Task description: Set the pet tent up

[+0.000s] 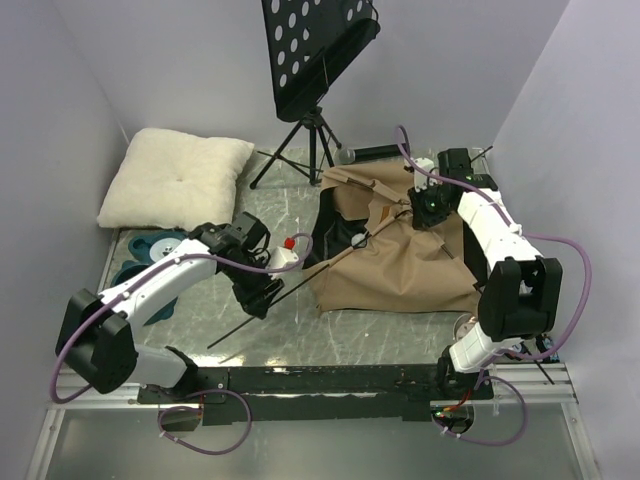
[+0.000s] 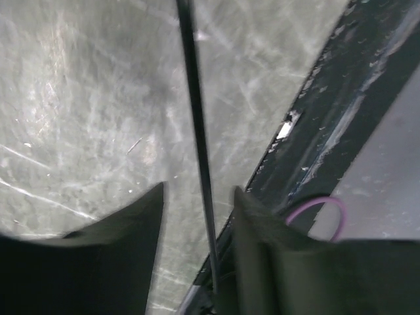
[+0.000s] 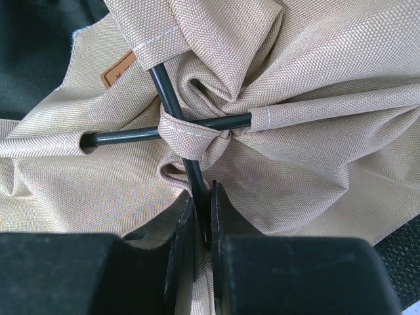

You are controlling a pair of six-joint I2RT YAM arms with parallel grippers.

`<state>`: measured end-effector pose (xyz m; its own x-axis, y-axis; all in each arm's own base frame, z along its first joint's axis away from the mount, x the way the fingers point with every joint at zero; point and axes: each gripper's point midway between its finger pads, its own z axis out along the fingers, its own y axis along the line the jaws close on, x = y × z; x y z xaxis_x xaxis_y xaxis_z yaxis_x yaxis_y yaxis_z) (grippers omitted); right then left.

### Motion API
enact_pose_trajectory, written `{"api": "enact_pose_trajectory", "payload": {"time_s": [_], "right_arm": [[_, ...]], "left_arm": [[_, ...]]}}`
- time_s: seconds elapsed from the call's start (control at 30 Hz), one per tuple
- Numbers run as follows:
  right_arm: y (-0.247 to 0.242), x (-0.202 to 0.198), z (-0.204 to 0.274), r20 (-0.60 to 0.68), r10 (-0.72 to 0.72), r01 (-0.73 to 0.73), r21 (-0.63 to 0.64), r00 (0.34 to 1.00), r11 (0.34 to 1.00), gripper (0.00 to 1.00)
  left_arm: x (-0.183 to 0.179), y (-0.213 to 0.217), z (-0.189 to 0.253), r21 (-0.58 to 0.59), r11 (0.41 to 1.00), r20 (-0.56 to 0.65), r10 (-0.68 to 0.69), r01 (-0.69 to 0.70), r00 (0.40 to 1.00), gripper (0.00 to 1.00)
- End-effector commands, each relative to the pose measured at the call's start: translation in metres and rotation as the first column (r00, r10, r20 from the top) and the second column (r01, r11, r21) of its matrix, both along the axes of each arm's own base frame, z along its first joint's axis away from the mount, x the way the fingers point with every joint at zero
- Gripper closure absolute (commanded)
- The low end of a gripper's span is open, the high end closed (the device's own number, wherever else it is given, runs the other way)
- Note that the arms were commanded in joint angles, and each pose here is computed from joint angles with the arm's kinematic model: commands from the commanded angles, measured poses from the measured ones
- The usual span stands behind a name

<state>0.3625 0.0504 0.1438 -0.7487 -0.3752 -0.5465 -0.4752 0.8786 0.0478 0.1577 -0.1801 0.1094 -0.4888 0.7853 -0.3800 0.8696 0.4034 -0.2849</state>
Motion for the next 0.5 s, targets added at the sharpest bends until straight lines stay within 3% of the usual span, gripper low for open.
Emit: {"api": "enact_pose_trajectory", "payload": {"time_s": [0.0,0.13,0.23,0.27,0.37,0.47], "right_arm": [[-0.020,0.019,0.029,0.116,-0.144,0.142,0.019,0.983,0.990,1.00],[-0.006,0.008,0.020,0.064,-0.092,0.087,0.077,0.994,0.993,1.00],[0.009,-0.005,0.014,0.017,-0.035,0.032,0.138,0.999,0.990,0.98],[0.015,-0.010,0.015,0.013,0.000,-0.002,0.157,1.000,0.988,0.88],[0.035,-0.027,0.026,0.029,0.120,-0.123,0.206,0.992,0.971,0.37],[0.048,-0.039,0.050,0.112,0.210,-0.230,0.218,0.971,0.948,0.05]], "left_arm": [[0.005,0.008,-0.012,0.048,0.999,0.028,0.015,-0.017,0.999,0.63],[0.004,0.003,0.000,0.003,1.000,0.053,-0.008,0.008,0.999,0.99],[0.001,-0.004,0.015,-0.061,0.997,0.071,-0.037,0.041,0.997,0.99],[0.001,-0.007,0.022,-0.083,0.995,0.083,-0.041,0.048,0.996,0.99],[0.001,-0.019,0.046,-0.168,0.985,0.106,-0.026,0.043,0.994,0.99],[0.004,-0.029,0.065,-0.235,0.971,0.122,-0.006,0.035,0.992,0.99]]}}
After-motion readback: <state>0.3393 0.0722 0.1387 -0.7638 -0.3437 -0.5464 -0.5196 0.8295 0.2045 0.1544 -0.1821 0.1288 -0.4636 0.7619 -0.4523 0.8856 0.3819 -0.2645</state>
